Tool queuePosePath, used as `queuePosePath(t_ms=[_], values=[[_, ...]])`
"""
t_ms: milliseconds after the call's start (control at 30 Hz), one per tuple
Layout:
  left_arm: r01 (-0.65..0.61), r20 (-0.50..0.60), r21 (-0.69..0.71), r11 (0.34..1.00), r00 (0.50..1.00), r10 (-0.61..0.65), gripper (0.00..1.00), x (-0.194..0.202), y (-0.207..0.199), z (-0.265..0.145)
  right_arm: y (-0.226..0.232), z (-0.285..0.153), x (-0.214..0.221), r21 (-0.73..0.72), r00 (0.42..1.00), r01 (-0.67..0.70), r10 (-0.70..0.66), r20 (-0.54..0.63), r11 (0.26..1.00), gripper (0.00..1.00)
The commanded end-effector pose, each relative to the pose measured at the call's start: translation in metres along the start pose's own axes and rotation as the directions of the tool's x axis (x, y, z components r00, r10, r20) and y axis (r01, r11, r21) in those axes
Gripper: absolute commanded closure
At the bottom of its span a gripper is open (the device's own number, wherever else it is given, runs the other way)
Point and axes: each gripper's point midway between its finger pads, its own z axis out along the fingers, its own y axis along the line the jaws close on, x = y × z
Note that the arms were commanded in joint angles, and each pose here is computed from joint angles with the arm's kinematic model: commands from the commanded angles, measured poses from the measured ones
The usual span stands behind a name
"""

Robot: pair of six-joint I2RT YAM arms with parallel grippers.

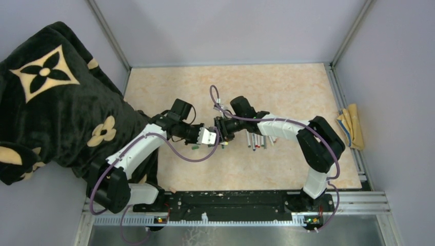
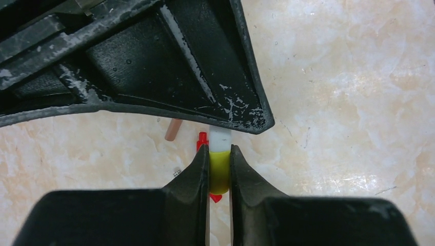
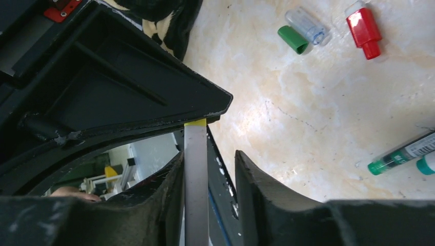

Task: Open the pen caps

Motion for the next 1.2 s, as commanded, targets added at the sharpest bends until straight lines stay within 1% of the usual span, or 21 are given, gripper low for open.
queuePosePath(t_ms=[0, 67, 233, 333, 400, 467, 500, 600, 700, 867, 1000, 1167], values=[[-0.026, 0.009, 0.023, 0.999, 1.0, 0.026, 0.94, -0.002, -0.007, 0.001, 0.009, -0.009, -0.015, 0.003, 0.997, 0.041, -0.041, 0.067, 0.999, 0.6], [-0.03, 0.008, 0.031, 0.999, 1.0, 0.03, 0.94, -0.001, -0.009, 0.001, 0.007, -0.01, -0.017, 0.008, 0.997, 0.038, -0.039, 0.073, 0.999, 0.6], [-0.025, -0.001, 0.07, 0.997, 1.0, 0.025, 0.94, 0.001, -0.017, 0.003, 0.008, -0.009, -0.019, 0.002, 0.997, 0.035, -0.035, 0.071, 0.999, 0.66], [-0.022, -0.007, 0.085, 0.996, 1.0, 0.022, 0.94, 0.002, -0.02, 0.005, 0.008, -0.007, -0.022, 0.001, 0.997, 0.036, -0.036, 0.073, 0.999, 0.73], [-0.017, -0.018, 0.099, 0.995, 1.0, 0.019, 0.94, 0.005, -0.024, 0.006, 0.009, -0.007, -0.023, -0.003, 0.997, 0.038, -0.037, 0.072, 0.999, 0.8], [-0.014, -0.036, 0.107, 0.994, 0.999, 0.018, 0.95, 0.01, -0.026, 0.008, 0.01, -0.008, -0.024, -0.003, 0.996, 0.042, -0.042, 0.076, 0.999, 0.96], [-0.014, -0.046, 0.108, 0.994, 0.999, 0.019, 0.96, 0.012, -0.027, 0.008, 0.01, -0.009, -0.024, 0.003, 0.996, 0.047, -0.047, 0.079, 0.999, 1.0], [-0.015, -0.088, 0.101, 0.995, 0.996, 0.024, 0.98, 0.023, -0.026, 0.01, 0.005, -0.014, -0.021, 0.036, 0.995, 0.046, -0.049, 0.086, 0.998, 1.0], [0.017, -0.158, 0.07, 0.997, 0.987, -0.006, 1.0, 0.036, -0.018, 0.009, 0.0, -0.023, -0.016, 0.06, 0.994, 0.042, -0.048, 0.103, 0.997, 1.0], [0.019, -0.255, 0.031, 0.999, 0.967, -0.01, 1.0, 0.058, -0.007, 0.003, -0.013, -0.04, 0.0, 0.118, 0.993, 0.026, -0.039, 0.111, 0.993, 1.0], [0.031, -0.295, -0.02, 0.999, 0.955, -0.036, 1.0, 0.074, 0.009, -0.007, -0.021, -0.056, 0.012, 0.176, 0.992, 0.024, -0.045, 0.118, 0.984, 1.0], [0.088, -0.297, -0.076, 0.993, 0.949, -0.106, 1.0, 0.097, 0.029, -0.028, -0.03, -0.079, 0.025, 0.248, 0.99, 0.024, -0.057, 0.128, 0.969, 1.0]])
